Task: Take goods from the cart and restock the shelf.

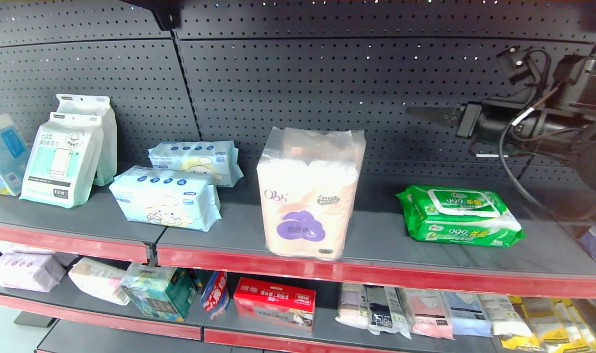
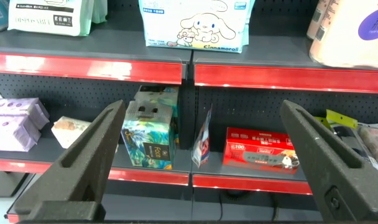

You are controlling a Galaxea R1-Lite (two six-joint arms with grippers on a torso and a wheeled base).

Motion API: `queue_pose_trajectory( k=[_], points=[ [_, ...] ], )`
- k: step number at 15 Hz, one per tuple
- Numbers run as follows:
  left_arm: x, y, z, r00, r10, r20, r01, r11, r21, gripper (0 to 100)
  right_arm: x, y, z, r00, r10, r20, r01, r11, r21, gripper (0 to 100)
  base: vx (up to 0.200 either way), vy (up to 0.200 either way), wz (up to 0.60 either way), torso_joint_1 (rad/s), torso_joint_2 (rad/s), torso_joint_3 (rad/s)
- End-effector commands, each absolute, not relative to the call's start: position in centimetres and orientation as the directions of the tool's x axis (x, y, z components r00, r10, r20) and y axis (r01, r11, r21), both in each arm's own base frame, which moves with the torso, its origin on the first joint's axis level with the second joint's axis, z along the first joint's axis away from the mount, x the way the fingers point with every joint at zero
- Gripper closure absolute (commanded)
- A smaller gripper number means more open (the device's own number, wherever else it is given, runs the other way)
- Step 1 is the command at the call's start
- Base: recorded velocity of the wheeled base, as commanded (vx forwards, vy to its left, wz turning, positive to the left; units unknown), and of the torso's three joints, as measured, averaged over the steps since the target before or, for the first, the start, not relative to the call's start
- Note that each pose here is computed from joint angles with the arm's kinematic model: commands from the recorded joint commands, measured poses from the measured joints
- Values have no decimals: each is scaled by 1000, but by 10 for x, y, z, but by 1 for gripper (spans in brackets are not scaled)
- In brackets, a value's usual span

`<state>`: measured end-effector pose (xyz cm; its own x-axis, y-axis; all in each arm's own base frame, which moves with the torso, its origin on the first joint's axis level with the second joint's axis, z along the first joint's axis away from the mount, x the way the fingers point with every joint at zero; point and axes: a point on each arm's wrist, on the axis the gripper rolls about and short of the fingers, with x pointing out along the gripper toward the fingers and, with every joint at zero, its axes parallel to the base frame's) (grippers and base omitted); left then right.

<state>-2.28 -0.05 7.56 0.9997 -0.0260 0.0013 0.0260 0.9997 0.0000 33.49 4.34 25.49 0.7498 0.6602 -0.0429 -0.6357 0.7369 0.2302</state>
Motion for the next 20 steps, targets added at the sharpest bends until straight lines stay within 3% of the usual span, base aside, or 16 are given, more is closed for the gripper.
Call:
queue_pose_trajectory(
  k=[1, 3, 4, 5, 10, 14, 20],
  points=[
    [-23, -1, 76, 1000, -26, 2, 26, 1000, 0, 0, 263, 20, 270, 842, 527, -114, -502, 844, 191, 0, 0, 0, 0, 0, 0, 0],
    [-23, -1, 76, 1000, -26, 0, 26, 1000, 0, 0, 223, 16, 269, 918, 348, -190, -330, 936, 119, 0, 0, 0, 0, 0, 0, 0],
    [-23, -1, 76, 1000, -26, 0, 26, 1000, 0, 0, 223, 16, 269, 918, 348, -190, -330, 936, 119, 0, 0, 0, 0, 0, 0, 0],
    [-23, -1, 76, 1000, -26, 2, 26, 1000, 0, 0, 192, 16, 263, 943, 193, -272, -204, 979, -15, 0, 0, 0, 0, 0, 0, 0],
    [-23, -1, 76, 1000, -26, 2, 26, 1000, 0, 0, 118, 18, 218, 924, 206, -323, -241, 968, -73, 0, 0, 0, 0, 0, 0, 0],
    [-23, -1, 76, 1000, -26, 0, 26, 1000, 0, 0, 47, 7, 143, 927, 143, -345, -213, 962, -172, 0, 0, 0, 0, 0, 0, 0],
    [-23, -1, 76, 1000, -26, 2, 26, 1000, 0, 0, 19, 2, 136, 968, 111, -227, -162, 961, -223, 0, 0, 0, 0, 0, 0, 0]
  ],
)
